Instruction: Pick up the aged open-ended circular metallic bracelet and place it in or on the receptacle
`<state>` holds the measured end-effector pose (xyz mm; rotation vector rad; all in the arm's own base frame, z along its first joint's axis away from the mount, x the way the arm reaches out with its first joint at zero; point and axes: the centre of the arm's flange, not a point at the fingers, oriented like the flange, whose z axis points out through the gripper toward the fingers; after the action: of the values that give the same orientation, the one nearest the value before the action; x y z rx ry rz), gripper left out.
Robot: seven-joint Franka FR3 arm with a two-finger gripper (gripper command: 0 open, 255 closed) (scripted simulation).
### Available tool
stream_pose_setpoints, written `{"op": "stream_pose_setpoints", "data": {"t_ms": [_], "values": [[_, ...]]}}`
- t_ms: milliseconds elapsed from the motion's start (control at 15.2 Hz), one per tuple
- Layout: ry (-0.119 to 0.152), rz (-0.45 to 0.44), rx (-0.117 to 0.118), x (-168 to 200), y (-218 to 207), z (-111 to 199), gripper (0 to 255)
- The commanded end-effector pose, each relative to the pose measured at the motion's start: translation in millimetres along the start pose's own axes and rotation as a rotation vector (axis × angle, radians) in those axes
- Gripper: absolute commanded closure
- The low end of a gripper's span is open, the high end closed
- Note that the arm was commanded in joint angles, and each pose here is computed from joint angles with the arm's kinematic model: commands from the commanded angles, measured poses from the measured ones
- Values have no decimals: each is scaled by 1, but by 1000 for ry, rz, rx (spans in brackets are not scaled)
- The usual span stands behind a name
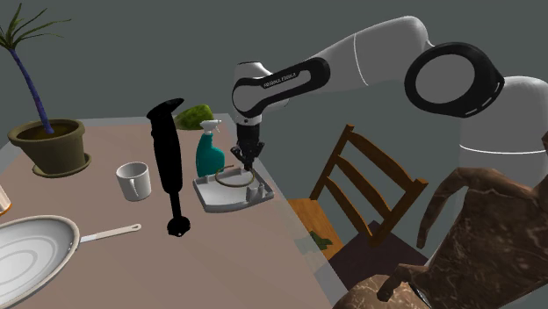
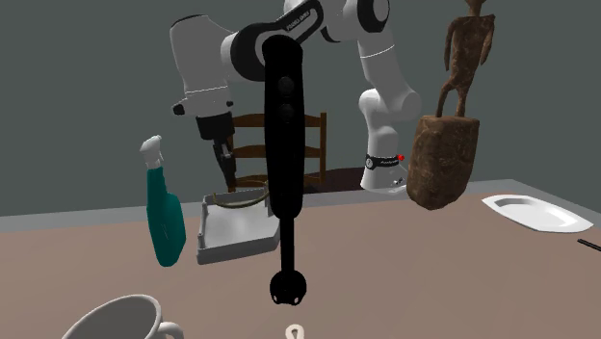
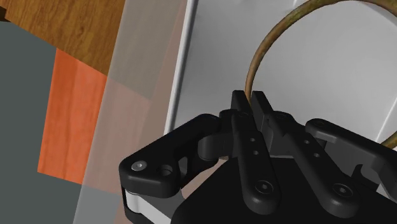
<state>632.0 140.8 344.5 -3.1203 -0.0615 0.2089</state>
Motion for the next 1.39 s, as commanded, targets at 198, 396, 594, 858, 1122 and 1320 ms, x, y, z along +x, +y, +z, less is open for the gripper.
{"op": "stream_pose_setpoints", "data": {"t_ms": [198, 396, 594, 858, 1122, 1320], "values": [[0, 0, 0, 1, 0, 1, 255], [0, 0, 0, 1, 0, 1, 0], [0, 0, 0, 1, 0, 1, 0], [0, 0, 0, 1, 0, -38, 0], [0, 0, 0, 1, 0, -49, 0], [0, 0, 0, 1, 0, -49, 0]]}}
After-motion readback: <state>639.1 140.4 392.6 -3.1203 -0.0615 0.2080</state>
